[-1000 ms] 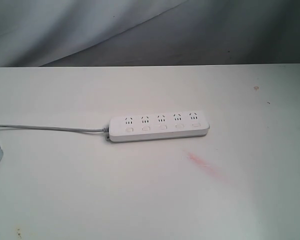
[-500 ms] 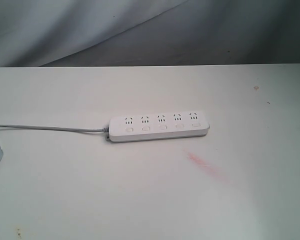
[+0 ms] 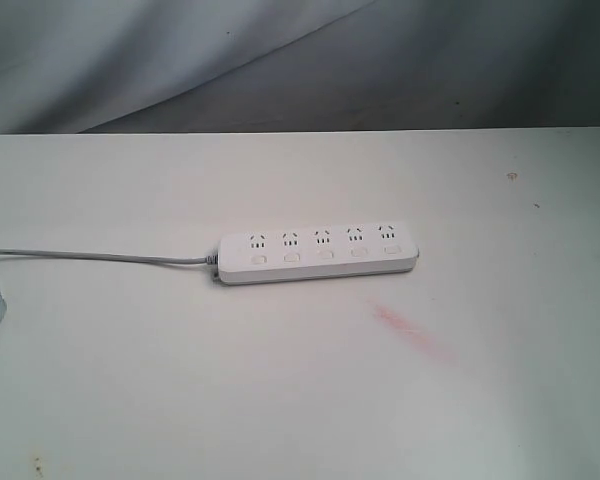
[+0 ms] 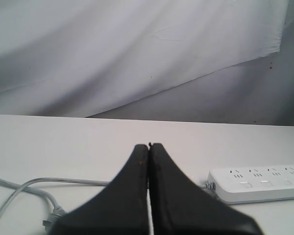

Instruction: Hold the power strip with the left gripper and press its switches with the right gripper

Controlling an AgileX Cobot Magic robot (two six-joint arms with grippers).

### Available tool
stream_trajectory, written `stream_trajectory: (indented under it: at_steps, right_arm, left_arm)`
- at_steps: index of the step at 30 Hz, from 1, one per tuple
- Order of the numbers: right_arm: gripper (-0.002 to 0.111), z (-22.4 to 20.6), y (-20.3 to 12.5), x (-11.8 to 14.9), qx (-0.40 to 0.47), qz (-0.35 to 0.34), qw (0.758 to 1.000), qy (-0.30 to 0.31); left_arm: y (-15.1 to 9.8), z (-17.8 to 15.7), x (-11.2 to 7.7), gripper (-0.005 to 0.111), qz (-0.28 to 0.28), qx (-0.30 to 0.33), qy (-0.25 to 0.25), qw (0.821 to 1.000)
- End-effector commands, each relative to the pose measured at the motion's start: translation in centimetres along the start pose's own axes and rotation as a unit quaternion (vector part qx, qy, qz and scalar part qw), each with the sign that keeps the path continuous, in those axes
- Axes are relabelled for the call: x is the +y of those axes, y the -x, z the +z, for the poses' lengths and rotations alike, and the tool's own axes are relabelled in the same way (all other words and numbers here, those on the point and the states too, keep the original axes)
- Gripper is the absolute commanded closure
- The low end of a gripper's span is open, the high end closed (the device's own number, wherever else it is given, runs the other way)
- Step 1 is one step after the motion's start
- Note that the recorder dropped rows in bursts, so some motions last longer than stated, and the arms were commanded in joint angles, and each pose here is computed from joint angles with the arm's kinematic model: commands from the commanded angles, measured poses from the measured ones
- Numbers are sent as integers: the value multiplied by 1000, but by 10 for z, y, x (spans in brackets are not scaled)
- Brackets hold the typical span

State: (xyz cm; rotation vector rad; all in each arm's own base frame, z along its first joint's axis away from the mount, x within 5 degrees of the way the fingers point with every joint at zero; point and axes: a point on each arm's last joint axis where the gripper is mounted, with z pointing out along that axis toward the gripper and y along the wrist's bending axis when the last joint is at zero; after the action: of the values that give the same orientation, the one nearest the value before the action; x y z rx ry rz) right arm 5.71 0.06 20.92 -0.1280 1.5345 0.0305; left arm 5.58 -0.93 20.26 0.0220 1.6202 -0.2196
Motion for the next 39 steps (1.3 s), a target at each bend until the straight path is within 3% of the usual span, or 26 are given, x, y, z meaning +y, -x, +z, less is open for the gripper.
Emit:
stream_trajectory:
  at_steps: [1, 5, 15, 25, 32, 39]
  right_arm:
    - [108, 0, 2, 4, -17, -39, 999, 13]
    - [108, -1, -1, -1, 1, 17, 1000, -25]
    - [108, -1, -1, 0, -1, 39, 999, -19]
    - [108, 0, -3, 2, 12, 52, 999, -10]
    - [108, -1, -4, 8, 20, 11, 999, 24]
    - [108, -1, -4, 9, 16, 12, 999, 30]
  left_arm:
    - [-2, 0, 0, 107, -11, 1, 1, 1000]
    - [-2, 0, 0, 107, -11, 1, 1, 1000]
    - [-2, 0, 0, 107, -11, 1, 1, 1000]
    - [-2, 0, 0, 107, -11, 1, 1, 1000]
    - [-2, 0, 0, 107, -11, 1, 1, 1000]
    - [-2, 0, 0, 107, -11, 1, 1, 1000]
